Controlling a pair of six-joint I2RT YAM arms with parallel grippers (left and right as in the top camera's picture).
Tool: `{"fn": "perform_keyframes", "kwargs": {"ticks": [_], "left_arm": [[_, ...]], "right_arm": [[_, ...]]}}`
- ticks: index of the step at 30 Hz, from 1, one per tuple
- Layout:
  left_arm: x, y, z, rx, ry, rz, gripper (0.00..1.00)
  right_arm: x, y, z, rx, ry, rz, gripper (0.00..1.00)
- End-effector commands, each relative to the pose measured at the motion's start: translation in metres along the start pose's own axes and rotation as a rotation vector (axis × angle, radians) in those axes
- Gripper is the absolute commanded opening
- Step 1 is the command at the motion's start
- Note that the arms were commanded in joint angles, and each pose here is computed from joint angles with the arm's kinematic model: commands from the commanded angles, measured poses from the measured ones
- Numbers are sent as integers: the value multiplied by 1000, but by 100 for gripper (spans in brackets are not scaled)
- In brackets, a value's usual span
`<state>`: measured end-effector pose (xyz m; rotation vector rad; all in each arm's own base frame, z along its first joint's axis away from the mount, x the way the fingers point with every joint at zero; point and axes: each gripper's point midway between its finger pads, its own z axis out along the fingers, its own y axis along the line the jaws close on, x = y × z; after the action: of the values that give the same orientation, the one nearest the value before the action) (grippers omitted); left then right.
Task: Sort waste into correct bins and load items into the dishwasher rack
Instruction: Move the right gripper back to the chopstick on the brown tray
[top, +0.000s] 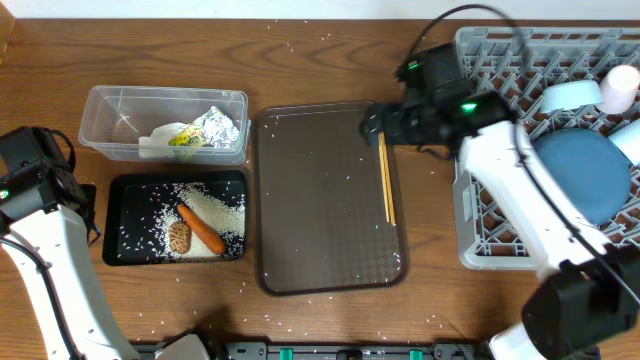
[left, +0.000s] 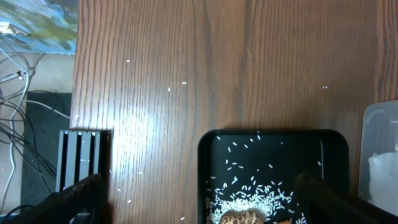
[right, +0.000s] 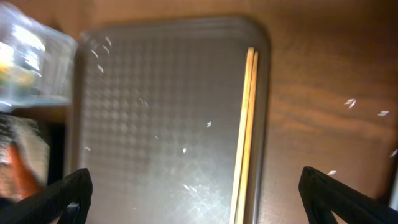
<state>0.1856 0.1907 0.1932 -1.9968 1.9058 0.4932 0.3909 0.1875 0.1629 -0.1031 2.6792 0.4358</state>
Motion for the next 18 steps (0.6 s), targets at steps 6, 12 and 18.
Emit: {"fn": "perform_keyframes", "kwargs": {"ticks": [6,12,18], "left_arm": [[-1,2,0,-8,-3,-9,98],[-1,2,0,-8,-3,-8,98],[-1,2,0,-8,-3,-9,98]], "right_arm": [[33,-11,63,209,100,67,99],[53,5,93,145,183,27,97],[61,12,110,195,174,3,96]]}}
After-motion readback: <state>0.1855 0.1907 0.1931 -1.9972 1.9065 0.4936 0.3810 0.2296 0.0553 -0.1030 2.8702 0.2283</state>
